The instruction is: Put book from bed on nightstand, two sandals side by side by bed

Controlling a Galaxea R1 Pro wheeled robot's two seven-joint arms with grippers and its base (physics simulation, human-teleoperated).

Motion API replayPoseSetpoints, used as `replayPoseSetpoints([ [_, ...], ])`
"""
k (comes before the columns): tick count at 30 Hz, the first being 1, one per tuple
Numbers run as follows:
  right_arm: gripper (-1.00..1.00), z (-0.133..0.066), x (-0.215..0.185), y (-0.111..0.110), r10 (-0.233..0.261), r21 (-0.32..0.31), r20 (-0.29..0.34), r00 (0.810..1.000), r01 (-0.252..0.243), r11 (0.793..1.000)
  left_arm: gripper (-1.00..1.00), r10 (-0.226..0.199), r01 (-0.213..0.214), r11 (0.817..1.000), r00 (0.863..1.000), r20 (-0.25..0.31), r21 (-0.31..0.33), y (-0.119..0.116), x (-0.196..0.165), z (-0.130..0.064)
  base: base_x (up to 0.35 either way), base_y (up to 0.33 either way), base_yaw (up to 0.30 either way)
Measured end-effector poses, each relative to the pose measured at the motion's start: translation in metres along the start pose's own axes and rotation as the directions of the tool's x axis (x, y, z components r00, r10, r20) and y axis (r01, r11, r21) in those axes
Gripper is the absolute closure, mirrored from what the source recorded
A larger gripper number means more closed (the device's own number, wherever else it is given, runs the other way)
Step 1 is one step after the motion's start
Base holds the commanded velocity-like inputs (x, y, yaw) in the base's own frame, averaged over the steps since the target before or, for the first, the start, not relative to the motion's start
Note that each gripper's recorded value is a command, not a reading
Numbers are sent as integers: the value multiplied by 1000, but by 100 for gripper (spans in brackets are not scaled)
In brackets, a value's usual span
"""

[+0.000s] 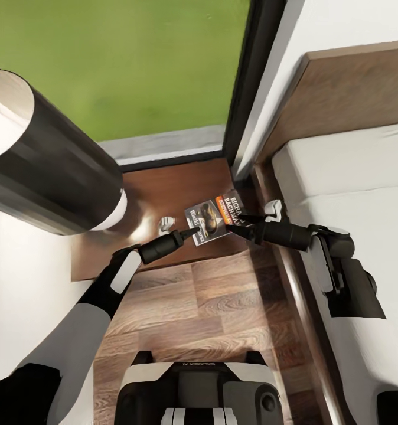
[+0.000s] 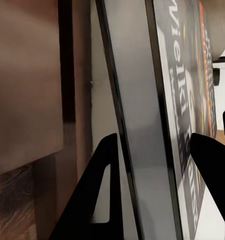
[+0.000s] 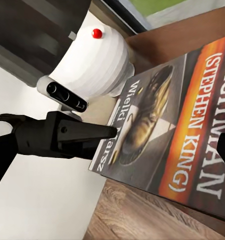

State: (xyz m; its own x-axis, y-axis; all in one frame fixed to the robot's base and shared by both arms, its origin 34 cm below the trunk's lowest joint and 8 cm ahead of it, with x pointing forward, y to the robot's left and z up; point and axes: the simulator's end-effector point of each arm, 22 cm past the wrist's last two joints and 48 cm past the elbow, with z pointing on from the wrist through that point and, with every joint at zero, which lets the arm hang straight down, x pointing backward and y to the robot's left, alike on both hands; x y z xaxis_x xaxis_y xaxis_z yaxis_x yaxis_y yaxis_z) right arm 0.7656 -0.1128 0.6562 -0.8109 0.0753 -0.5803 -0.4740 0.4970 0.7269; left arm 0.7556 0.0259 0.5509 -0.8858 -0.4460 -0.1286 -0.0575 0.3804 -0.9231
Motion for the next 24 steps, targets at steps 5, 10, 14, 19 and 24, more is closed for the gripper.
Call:
replayPoseSetpoints([
  [5, -100, 0, 0, 0, -1, 0, 0, 1000, 1, 1000, 100, 1, -1, 1000, 1000, 1, 1, 0, 0, 0, 0, 0, 263],
  [10, -100, 0, 0, 0, 0, 0, 0, 1000, 0, 1000, 100, -1, 1, 1000, 1000, 1, 2, 0, 0, 0, 0, 0, 195],
  [14, -100, 0, 0, 0, 0, 0, 0, 1000, 0, 1000, 100, -3, 3, 1000, 1000, 7, 14, -2, -3, -3, 0, 0, 65],
  [19, -100, 0, -1, 3, 13, -13, 6, 1000, -13, 1000, 100, 16, -16, 999, 1000, 6, 30, -2, -4, -6, 0, 0, 8],
  [24, -100, -1, -4, 4, 8, -13, 10, 1000, -8, 1000, 100, 19, -19, 999, 1000, 4, 33, -4, -4, -6, 0, 0, 1],
])
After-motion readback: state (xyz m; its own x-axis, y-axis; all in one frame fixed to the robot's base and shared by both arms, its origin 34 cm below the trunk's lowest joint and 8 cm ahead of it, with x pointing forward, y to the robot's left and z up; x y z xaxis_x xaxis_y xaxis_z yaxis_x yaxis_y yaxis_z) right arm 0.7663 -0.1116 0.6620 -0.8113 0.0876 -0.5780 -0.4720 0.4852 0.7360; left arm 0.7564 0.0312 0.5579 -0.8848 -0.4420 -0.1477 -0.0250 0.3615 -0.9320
